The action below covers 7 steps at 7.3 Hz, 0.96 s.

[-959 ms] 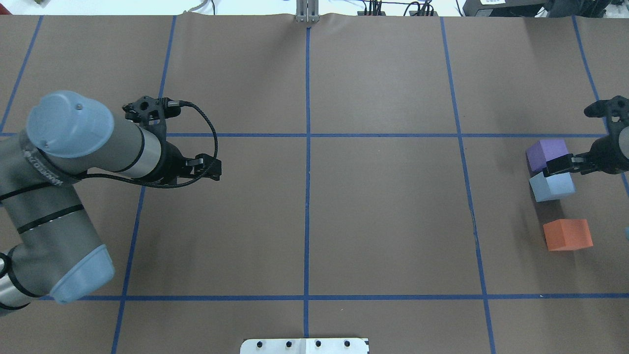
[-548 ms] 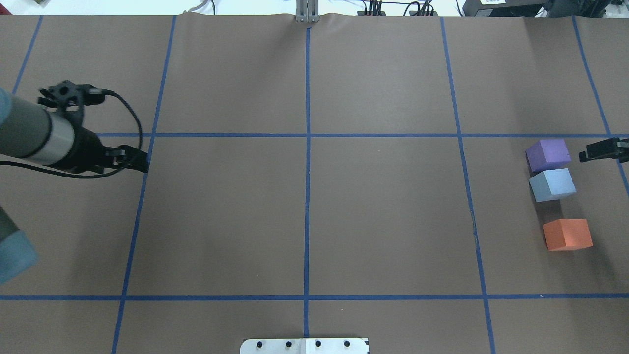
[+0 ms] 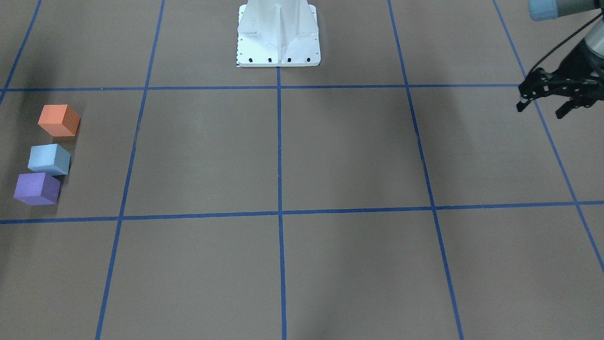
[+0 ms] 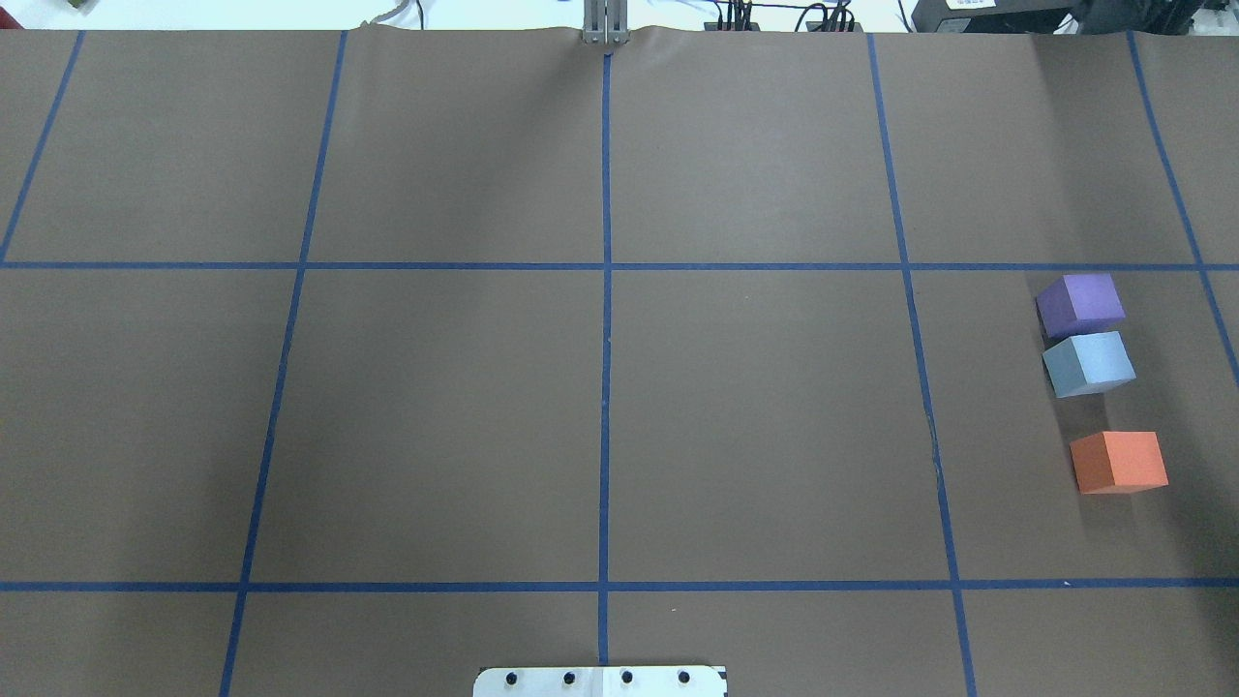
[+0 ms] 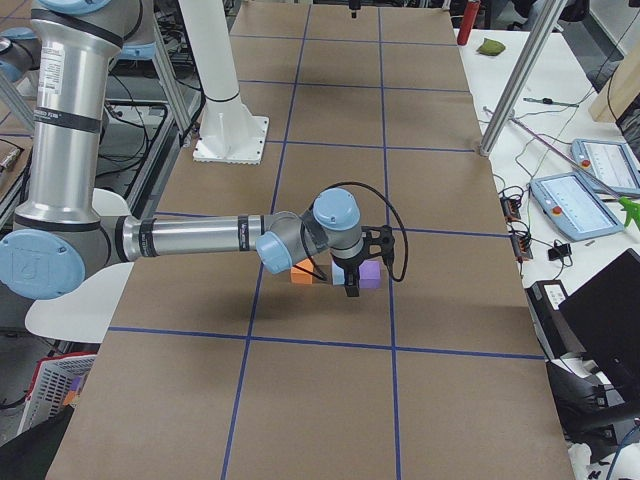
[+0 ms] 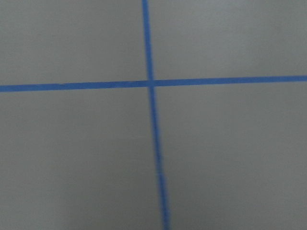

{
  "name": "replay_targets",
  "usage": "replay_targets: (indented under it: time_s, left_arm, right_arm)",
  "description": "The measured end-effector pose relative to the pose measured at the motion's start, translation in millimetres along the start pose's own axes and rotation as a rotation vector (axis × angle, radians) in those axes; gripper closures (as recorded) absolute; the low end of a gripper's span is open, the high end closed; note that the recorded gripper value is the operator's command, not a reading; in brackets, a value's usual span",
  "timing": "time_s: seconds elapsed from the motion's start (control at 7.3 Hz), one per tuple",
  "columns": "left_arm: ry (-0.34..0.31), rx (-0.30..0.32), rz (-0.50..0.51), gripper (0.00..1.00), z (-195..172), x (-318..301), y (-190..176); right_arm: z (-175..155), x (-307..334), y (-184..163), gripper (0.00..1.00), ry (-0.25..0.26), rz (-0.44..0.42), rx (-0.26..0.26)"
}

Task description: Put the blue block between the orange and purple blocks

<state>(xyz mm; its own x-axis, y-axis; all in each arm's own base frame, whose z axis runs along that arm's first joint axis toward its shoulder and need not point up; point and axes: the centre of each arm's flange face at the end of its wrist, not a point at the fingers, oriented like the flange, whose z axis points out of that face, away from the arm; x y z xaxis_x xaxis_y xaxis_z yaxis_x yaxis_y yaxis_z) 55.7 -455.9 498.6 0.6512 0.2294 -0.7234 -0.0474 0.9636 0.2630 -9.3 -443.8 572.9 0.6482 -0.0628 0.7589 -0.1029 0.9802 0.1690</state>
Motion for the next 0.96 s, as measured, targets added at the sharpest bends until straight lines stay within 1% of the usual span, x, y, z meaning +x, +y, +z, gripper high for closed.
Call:
replay_targets:
  time_s: [0.14,0.27,0.41,0.68,0.96]
  left_arm:
    - [-0.007,0.008,0.028,0.0,-8.0,-54.7,6.3]
    - [-0.02,0.006,0.05,0.0,-11.5,-96.0,12.8]
    - [-0.031,-0.009,0.058,0.0,-11.7,-124.3,16.8]
    - [-0.035,-0.057,0.012,0.0,-16.8,-142.4,7.1]
    - [-0.029,-0.091,-0.04,0.0,-26.7,-139.0,-8.9]
  right_arm:
    - [-7.2,10.8,-3.0,0.0,0.018,-0.028,-0.019]
    - [-14.4,19.3,-6.4,0.0,0.031,-0.051,-0.036]
    - [-19.4,24.6,-8.3,0.0,0.039,-0.068,-0.049]
    - [-24.4,26.6,-11.3,0.0,0.047,-0.084,-0.052]
    - [-20.0,16.9,-12.2,0.0,0.06,-0.109,-0.062]
